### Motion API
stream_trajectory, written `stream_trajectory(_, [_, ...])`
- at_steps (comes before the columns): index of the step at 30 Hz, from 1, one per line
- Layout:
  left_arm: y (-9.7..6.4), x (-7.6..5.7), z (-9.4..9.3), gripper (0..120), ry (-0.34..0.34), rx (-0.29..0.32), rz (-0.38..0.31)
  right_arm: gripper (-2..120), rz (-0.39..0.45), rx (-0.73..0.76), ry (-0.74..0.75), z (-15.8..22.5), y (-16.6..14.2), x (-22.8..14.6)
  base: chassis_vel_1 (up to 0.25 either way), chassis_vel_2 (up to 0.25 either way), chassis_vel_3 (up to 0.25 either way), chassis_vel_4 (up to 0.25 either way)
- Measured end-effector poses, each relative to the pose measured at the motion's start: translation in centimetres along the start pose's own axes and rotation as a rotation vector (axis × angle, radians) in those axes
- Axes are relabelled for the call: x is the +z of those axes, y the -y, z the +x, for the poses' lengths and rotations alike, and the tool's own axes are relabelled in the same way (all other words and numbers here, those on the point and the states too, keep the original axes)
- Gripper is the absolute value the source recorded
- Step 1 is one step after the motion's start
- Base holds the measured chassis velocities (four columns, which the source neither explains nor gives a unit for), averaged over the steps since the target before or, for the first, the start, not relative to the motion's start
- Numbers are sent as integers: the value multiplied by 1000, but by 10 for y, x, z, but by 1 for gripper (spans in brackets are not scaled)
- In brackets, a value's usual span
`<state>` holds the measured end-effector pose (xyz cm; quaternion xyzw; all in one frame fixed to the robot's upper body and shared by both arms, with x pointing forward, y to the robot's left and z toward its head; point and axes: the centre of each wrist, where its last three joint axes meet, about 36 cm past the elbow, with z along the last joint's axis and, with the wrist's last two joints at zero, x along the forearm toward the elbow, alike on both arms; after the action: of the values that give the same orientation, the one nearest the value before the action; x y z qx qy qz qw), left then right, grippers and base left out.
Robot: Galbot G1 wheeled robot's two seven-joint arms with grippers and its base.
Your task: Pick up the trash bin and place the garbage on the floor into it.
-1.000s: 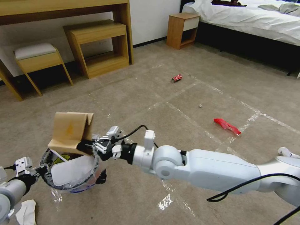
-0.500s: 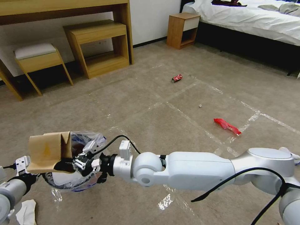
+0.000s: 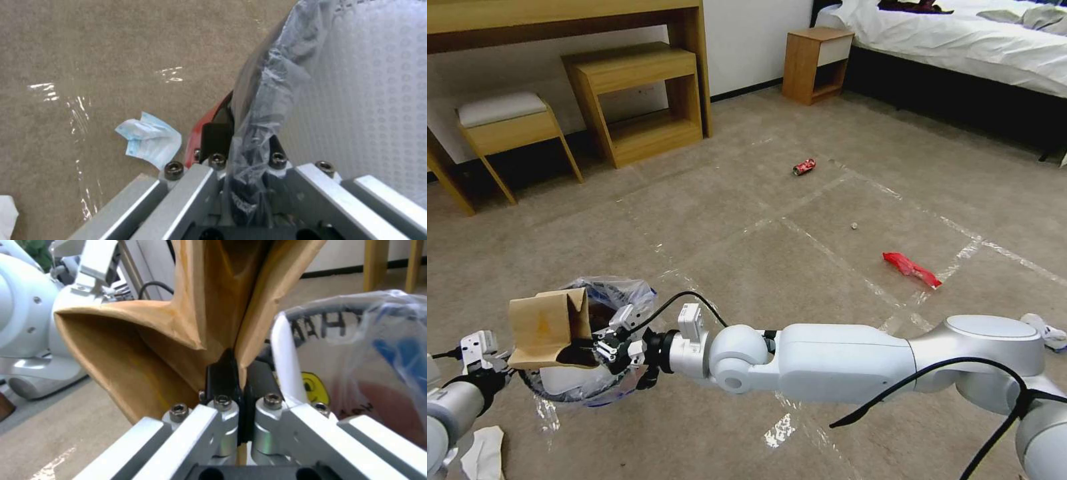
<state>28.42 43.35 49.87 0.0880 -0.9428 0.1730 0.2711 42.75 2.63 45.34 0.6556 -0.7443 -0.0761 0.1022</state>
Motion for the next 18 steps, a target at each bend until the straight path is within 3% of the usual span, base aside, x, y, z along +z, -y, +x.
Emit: stream_trajectory(18, [1,1,-1,1,4,8,5,0,40,40,-28,0,28,16,0,0,0,0])
